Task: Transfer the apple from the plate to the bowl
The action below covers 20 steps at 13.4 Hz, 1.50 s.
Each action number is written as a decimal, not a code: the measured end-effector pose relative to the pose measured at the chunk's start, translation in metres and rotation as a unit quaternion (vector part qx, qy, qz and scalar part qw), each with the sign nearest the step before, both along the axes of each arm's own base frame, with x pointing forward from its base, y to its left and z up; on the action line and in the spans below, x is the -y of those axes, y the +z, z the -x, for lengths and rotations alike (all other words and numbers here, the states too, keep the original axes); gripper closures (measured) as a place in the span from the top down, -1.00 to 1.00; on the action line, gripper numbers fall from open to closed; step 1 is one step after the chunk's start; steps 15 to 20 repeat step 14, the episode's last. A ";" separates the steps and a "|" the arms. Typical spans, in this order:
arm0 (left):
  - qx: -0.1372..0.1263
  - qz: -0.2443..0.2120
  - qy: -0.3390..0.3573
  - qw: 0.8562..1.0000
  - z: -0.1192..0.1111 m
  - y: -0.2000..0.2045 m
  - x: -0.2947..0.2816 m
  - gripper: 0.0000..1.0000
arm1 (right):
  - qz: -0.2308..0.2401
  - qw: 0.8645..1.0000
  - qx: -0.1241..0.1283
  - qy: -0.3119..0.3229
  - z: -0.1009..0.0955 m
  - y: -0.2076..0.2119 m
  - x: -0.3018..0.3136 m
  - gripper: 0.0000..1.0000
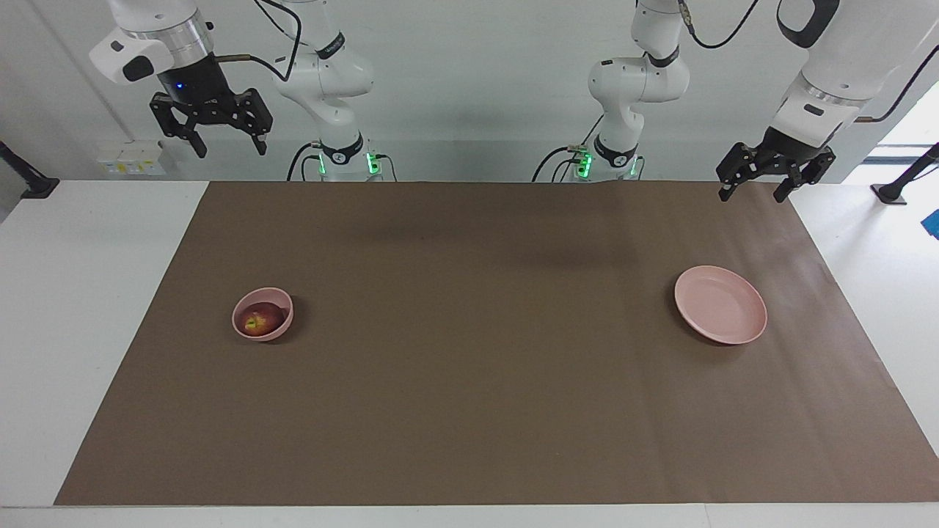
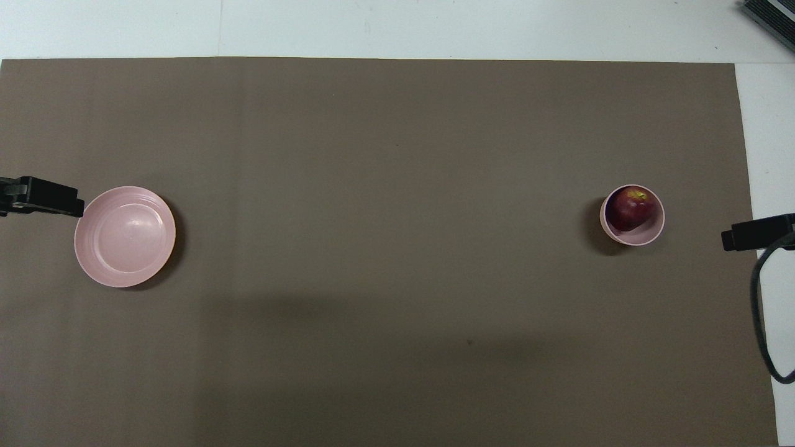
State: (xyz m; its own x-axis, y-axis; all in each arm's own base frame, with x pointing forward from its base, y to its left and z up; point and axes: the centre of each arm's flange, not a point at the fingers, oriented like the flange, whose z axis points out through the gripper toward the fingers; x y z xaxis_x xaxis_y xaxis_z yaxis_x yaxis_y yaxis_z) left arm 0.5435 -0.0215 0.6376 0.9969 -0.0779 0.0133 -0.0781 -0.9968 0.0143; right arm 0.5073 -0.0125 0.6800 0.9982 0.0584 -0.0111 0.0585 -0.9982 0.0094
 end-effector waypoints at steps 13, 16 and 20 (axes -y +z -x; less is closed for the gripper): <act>0.000 0.000 0.000 1.000 0.000 0.000 0.000 1.00 | 0.002 1.000 -0.002 0.000 -0.001 -0.005 0.003 1.00; 0.000 0.000 0.000 1.000 0.000 0.000 0.000 1.00 | 0.002 1.000 -0.002 0.000 -0.001 -0.005 0.003 1.00; 0.000 0.000 0.000 1.000 0.000 0.000 0.000 1.00 | 0.002 1.000 -0.002 0.000 -0.001 -0.005 0.003 1.00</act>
